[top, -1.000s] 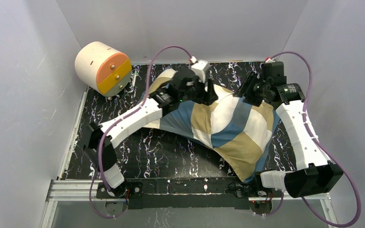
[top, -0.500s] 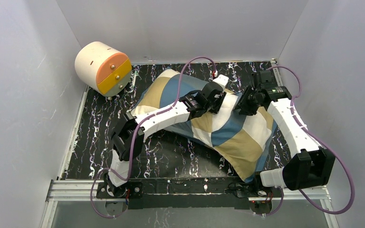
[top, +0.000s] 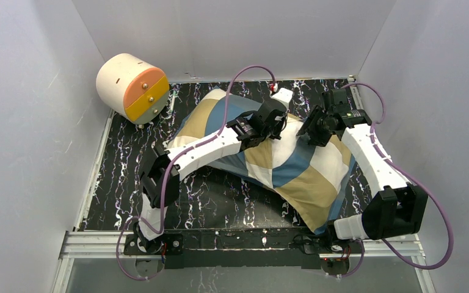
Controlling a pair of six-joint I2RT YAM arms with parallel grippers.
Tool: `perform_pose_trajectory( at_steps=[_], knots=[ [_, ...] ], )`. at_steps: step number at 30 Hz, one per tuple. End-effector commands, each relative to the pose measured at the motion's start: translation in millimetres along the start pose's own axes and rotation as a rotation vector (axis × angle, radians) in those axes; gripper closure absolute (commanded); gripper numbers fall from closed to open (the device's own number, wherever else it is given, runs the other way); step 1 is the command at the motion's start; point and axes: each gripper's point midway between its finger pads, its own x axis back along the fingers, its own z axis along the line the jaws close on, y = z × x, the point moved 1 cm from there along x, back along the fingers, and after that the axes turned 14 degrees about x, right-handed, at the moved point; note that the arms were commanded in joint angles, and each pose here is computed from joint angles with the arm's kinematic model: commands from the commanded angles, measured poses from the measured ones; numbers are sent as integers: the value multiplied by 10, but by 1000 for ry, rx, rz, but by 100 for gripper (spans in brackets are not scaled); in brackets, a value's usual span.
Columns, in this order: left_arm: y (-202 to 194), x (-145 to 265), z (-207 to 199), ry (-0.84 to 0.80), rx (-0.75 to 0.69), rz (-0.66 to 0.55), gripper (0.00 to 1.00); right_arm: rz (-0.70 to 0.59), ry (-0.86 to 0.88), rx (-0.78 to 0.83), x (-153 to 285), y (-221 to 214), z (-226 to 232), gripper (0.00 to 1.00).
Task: Put the pillow into the pillowcase
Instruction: Stuff the pillow into the pillowcase.
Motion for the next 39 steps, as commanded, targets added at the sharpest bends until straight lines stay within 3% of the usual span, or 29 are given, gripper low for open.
perform_pose_trajectory(
  at_steps=[1,4,7,9,11,16,23,30,34,39],
  knots=[
    [484,362,-65,-51,109,-104,100,-38,2,-10,0,108,34,40],
    [601,483,-236,-149,198,-116,100,-11,-12,-12,-88,63,2,40],
    [731,585,-286,-172,242,-133,100,17,-23,-9,-141,19,-21,52],
    [787,623,-277,-163,248,-136,100,7,-12,-8,-100,58,12,71],
    [838,643,-231,-160,302,-130,100,-36,58,-9,11,183,167,97],
    [1069,833,-407,-432,611,-95,100,-199,350,-14,552,647,770,99],
    [1048,816,-541,-465,656,-39,100,-300,789,-58,1045,822,1404,99],
    [711,572,-460,-394,654,7,100,-356,902,-17,1338,874,1599,99],
    [584,474,-698,-454,678,57,100,-298,978,5,1345,795,1772,99],
    [698,527,-947,-527,676,33,100,-311,1014,2,1452,757,1919,99]
  ],
)
